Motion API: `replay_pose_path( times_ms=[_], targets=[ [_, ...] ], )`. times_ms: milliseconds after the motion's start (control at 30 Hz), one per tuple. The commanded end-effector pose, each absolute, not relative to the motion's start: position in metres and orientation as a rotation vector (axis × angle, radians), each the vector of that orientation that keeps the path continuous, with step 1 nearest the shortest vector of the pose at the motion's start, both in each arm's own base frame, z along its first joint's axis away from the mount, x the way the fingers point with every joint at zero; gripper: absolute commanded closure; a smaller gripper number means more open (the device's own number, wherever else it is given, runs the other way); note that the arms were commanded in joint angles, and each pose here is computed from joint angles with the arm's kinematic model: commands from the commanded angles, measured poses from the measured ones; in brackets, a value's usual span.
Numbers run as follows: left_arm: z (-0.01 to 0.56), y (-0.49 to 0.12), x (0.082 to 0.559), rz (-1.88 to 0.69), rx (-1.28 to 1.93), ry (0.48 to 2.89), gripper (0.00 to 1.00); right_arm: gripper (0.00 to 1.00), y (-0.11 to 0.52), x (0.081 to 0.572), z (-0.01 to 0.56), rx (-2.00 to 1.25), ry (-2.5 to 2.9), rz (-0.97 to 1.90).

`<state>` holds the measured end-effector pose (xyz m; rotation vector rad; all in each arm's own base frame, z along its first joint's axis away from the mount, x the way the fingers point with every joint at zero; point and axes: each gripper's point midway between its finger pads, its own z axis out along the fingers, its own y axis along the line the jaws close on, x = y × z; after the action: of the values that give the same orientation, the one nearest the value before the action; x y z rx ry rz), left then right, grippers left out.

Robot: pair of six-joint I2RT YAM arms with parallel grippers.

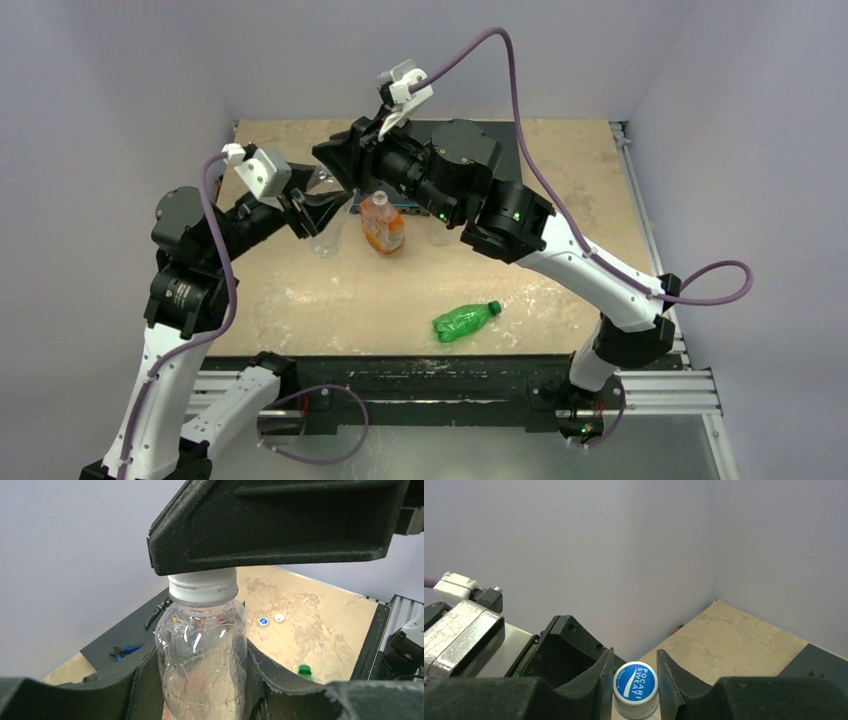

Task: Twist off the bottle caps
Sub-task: Unscrew the bottle cap from the plastic bottle.

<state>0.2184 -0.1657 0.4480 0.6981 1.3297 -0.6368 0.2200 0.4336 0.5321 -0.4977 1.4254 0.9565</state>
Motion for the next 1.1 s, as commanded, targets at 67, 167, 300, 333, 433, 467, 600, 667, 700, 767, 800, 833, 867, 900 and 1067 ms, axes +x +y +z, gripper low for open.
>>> replay_pose_path(
  times_ms=[67,167,300,333,433,467,600,667,700,767,800,833,867,900,1067],
  targets=[
    [0.456,-0.161,0.221,-0.597,0.688,1.293,1.00,0.62,0.427,0.217,0.545,-0.457,1.398,0.984],
    [0.456,-0.161,0.221,-0.597,0.686,1.293,1.00,0.49,0.428,0.218,0.540,-0.453,1.415,0.979],
    [0.456,-0.161,0.220,-0.602,0.682,1.291,1.00,0.50,0.428,0.218,0.540,-0.443,1.410,0.987],
    [0.457,-0.161,0.220,-0.602,0.681,1.290,1.00,0.52,0.428,0.218,0.540,-0.443,1.410,0.988],
    [0.457,-0.161,0.219,-0.604,0.681,1.290,1.00,0.64,0.428,0.217,0.542,-0.441,1.401,1.002],
    [0.457,-0.161,0.218,-0.604,0.683,1.288,1.00,0.68,0.428,0.216,0.544,-0.439,1.395,1.007],
    [0.454,-0.161,0.218,-0.604,0.685,1.295,1.00,0.68,0.424,0.215,0.548,-0.429,1.378,1.008],
    [0.452,-0.161,0.218,-0.607,0.688,1.298,1.00,0.54,0.423,0.215,0.550,-0.431,1.375,1.007],
    [0.451,-0.162,0.218,-0.608,0.688,1.299,1.00,0.51,0.422,0.215,0.552,-0.430,1.370,1.009],
    [0.451,-0.162,0.218,-0.610,0.688,1.300,1.00,0.50,0.420,0.214,0.555,-0.425,1.362,1.013],
    [0.451,-0.162,0.218,-0.610,0.687,1.300,1.00,0.50,0.420,0.214,0.556,-0.425,1.359,1.015],
    [0.451,-0.162,0.218,-0.611,0.687,1.300,1.00,0.51,0.421,0.213,0.557,-0.425,1.355,1.018],
    [0.451,-0.162,0.218,-0.612,0.687,1.299,1.00,0.52,0.421,0.213,0.557,-0.427,1.355,1.019],
    [0.452,-0.162,0.218,-0.612,0.685,1.297,1.00,0.55,0.421,0.213,0.557,-0.426,1.354,1.020],
    [0.453,-0.162,0.217,-0.613,0.684,1.294,1.00,0.70,0.423,0.211,0.554,-0.435,1.362,1.033]
  ],
)
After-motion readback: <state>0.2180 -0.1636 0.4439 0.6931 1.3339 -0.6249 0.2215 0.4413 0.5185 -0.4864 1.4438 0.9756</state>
